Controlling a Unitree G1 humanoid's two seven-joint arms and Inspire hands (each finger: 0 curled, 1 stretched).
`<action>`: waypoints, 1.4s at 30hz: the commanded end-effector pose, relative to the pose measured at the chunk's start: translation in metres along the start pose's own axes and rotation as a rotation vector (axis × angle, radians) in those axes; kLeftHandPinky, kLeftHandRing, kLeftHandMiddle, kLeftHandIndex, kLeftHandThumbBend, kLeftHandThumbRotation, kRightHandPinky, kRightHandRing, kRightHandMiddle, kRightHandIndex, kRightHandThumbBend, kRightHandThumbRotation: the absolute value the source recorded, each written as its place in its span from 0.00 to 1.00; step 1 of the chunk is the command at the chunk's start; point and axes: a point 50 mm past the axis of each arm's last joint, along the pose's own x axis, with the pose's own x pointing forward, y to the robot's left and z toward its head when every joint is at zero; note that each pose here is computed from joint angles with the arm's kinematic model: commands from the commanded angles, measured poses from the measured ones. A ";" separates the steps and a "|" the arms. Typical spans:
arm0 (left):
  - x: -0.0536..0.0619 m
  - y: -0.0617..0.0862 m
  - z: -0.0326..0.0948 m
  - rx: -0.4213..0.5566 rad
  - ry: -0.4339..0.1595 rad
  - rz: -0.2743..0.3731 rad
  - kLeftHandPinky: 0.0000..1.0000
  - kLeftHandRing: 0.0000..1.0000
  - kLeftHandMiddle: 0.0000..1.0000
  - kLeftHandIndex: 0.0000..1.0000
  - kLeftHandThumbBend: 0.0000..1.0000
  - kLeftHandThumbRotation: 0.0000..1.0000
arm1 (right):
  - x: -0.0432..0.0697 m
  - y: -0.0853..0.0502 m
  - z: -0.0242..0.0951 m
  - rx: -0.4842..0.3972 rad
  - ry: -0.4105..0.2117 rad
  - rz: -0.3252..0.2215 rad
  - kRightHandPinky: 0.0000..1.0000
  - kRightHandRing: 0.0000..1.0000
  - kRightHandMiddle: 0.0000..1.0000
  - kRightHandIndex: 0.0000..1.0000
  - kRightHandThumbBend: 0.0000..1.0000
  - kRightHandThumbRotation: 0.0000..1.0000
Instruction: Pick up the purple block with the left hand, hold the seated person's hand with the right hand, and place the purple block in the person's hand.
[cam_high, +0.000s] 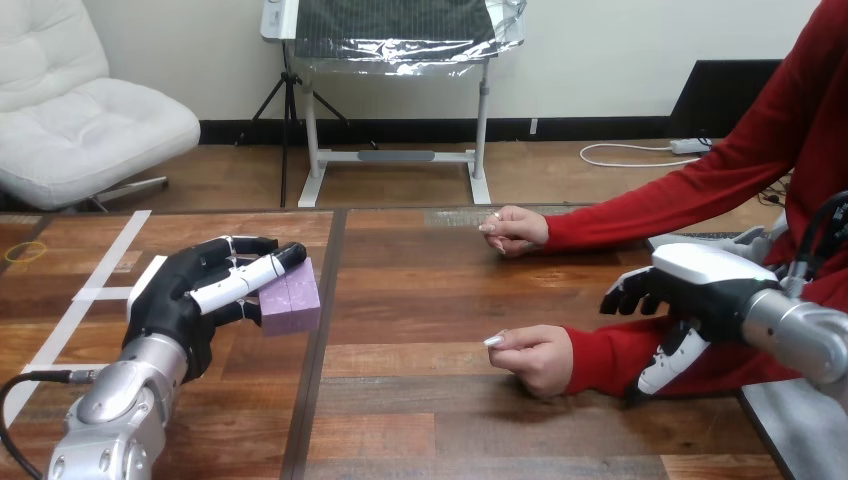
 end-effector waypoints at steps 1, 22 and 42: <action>0.002 -0.003 0.029 -0.002 -0.114 -0.013 0.23 0.30 0.38 0.42 0.44 0.00 | 0.008 -0.022 0.013 -0.051 -0.037 -0.083 0.67 0.76 0.76 0.76 1.00 0.21; 0.002 -0.003 0.029 -0.014 -0.115 -0.009 0.23 0.30 0.37 0.42 0.45 0.00 | 0.019 -0.003 0.024 -0.111 -0.062 -0.086 0.58 0.68 0.71 0.69 1.00 0.17; 0.001 -0.004 0.029 0.005 -0.118 -0.006 0.23 0.30 0.38 0.42 0.45 0.00 | 0.023 0.005 0.028 -0.106 -0.076 -0.071 0.52 0.62 0.65 0.61 0.93 0.16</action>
